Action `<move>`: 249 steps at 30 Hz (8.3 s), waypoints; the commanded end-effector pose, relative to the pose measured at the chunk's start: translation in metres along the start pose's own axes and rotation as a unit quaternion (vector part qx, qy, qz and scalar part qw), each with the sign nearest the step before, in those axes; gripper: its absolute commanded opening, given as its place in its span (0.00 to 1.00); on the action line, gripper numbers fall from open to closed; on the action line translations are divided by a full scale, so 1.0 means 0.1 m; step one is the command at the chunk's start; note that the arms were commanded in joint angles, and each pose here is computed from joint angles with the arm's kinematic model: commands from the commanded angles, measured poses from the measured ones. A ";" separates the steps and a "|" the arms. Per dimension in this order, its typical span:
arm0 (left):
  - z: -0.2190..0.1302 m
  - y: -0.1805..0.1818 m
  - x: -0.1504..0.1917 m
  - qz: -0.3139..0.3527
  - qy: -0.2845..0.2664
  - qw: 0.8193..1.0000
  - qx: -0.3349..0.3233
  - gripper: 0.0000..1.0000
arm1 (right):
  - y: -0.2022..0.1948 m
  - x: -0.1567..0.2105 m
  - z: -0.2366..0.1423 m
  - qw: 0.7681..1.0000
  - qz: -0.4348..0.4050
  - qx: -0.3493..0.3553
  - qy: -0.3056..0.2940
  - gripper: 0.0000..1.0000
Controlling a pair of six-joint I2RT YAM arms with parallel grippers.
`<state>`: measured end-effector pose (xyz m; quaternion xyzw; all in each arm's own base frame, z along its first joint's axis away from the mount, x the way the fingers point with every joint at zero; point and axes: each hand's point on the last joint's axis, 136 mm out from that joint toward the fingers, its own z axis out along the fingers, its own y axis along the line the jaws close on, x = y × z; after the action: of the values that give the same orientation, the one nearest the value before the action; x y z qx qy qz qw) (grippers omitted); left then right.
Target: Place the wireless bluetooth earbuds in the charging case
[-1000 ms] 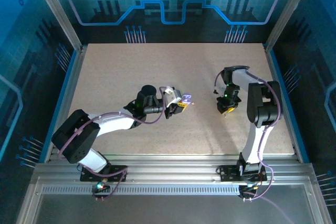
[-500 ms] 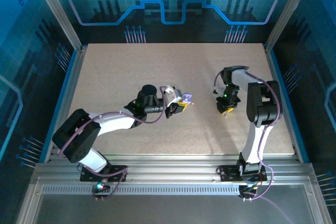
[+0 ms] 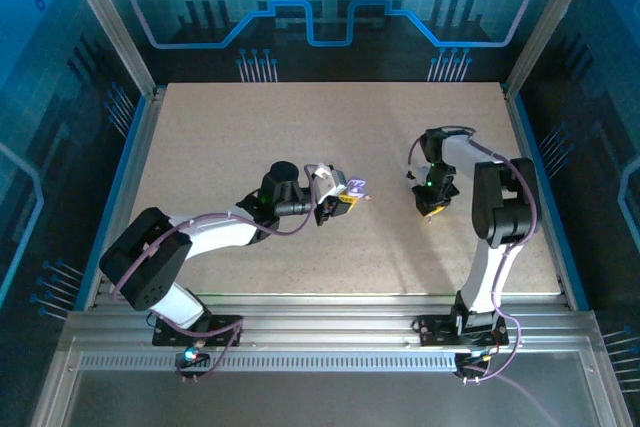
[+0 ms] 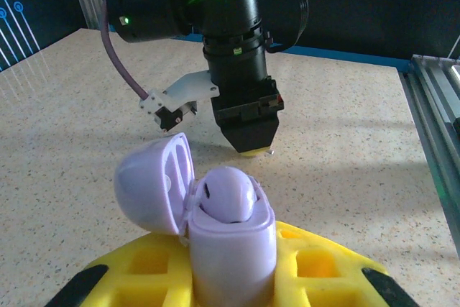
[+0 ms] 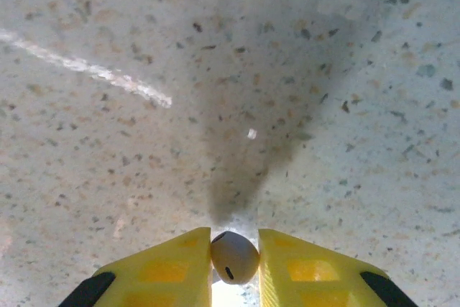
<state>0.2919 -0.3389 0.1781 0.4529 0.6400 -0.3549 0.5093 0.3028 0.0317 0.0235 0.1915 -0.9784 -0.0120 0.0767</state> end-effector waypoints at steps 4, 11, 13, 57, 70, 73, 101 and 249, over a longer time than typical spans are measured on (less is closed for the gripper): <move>0.08 0.08 -0.02 0.005 -0.016 1.000 -0.011 0.10 | 0.08 -0.02 -0.20 0.999 0.013 0.000 -0.048 0.20; 0.20 0.17 0.13 -0.011 -0.021 1.000 -0.020 0.10 | 0.21 -0.10 -0.50 0.991 0.018 0.001 -0.136 0.20; 0.23 0.20 0.16 -0.018 -0.025 0.999 -0.024 0.10 | 0.29 -0.15 -0.65 0.984 0.022 -0.004 -0.178 0.20; 0.33 0.25 0.01 -0.075 -0.100 0.992 -0.016 0.09 | 1.55 -0.42 -1.92 0.856 -0.093 -0.014 -0.509 0.20; 0.32 0.25 -0.02 -0.076 -0.107 0.991 -0.013 0.09 | 1.54 -0.48 -2.06 0.840 -0.084 -0.006 -0.535 0.20; 0.32 0.24 -0.04 -0.076 -0.109 0.991 -0.011 0.09 | 1.55 -0.50 -2.07 0.839 -0.086 -0.008 -0.537 0.20; 0.25 0.28 -0.23 -0.084 -0.144 0.986 -0.022 0.09 | 1.68 -0.61 -2.05 0.831 -0.094 -0.033 -0.547 0.20; -0.04 0.21 -0.42 -0.030 -0.174 0.984 -0.036 0.09 | 1.62 -0.33 -1.97 0.876 0.089 -0.267 -0.391 0.53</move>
<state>0.3158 -0.3404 0.1953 0.3472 0.5954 -0.4183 0.5916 0.3046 0.1948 0.2143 0.0520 -0.9114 -0.3219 -0.2511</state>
